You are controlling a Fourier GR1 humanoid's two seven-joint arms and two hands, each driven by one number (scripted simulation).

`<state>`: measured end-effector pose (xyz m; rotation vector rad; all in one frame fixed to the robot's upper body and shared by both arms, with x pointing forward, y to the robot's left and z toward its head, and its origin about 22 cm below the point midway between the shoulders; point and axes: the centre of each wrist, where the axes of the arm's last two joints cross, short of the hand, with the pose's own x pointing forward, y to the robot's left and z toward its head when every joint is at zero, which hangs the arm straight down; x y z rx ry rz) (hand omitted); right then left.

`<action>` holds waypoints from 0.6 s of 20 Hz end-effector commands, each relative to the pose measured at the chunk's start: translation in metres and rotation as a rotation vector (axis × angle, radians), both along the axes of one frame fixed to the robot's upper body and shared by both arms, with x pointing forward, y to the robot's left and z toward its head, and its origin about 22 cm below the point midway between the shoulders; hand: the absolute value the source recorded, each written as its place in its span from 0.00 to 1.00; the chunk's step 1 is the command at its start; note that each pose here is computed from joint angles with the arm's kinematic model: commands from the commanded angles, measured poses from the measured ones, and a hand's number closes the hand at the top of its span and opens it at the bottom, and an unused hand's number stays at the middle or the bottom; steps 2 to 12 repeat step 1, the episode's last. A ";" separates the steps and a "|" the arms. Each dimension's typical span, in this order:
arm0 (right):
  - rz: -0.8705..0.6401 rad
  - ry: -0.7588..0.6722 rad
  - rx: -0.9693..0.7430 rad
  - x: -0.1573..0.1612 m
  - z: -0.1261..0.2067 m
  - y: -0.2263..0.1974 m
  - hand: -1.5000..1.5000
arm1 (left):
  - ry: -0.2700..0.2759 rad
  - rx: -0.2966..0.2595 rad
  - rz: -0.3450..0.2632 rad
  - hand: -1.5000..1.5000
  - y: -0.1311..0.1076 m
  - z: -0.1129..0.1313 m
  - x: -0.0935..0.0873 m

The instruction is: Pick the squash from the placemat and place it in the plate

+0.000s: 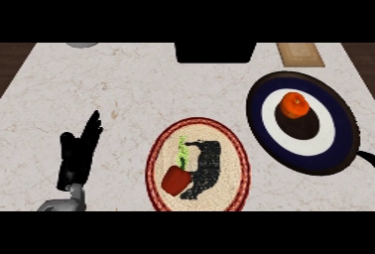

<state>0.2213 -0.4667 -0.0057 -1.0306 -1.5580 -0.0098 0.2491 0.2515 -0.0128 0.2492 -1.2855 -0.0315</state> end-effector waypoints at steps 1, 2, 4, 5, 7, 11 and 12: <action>-0.041 0.017 -0.010 -0.005 -0.012 -0.009 0.00 | 0.008 0.000 -0.010 0.50 -0.003 0.006 -0.008; -0.041 0.017 -0.010 -0.005 -0.012 -0.009 0.00 | 0.008 0.000 -0.010 0.50 -0.003 0.006 -0.008; -0.041 0.017 -0.010 -0.005 -0.012 -0.009 0.00 | 0.008 0.000 -0.010 0.50 -0.003 0.006 -0.008; -0.041 0.017 -0.010 -0.005 -0.012 -0.009 0.00 | 0.008 0.000 -0.010 0.50 -0.003 0.006 -0.008; -0.041 0.017 -0.010 -0.005 -0.012 -0.009 0.00 | 0.008 0.000 -0.010 0.50 -0.003 0.006 -0.008; -0.041 0.017 -0.010 -0.005 -0.012 -0.009 0.00 | 0.008 0.000 -0.010 0.50 -0.003 0.006 -0.008; -0.041 0.017 -0.010 -0.005 -0.012 -0.009 0.00 | 0.008 0.000 -0.010 0.50 -0.003 0.006 -0.008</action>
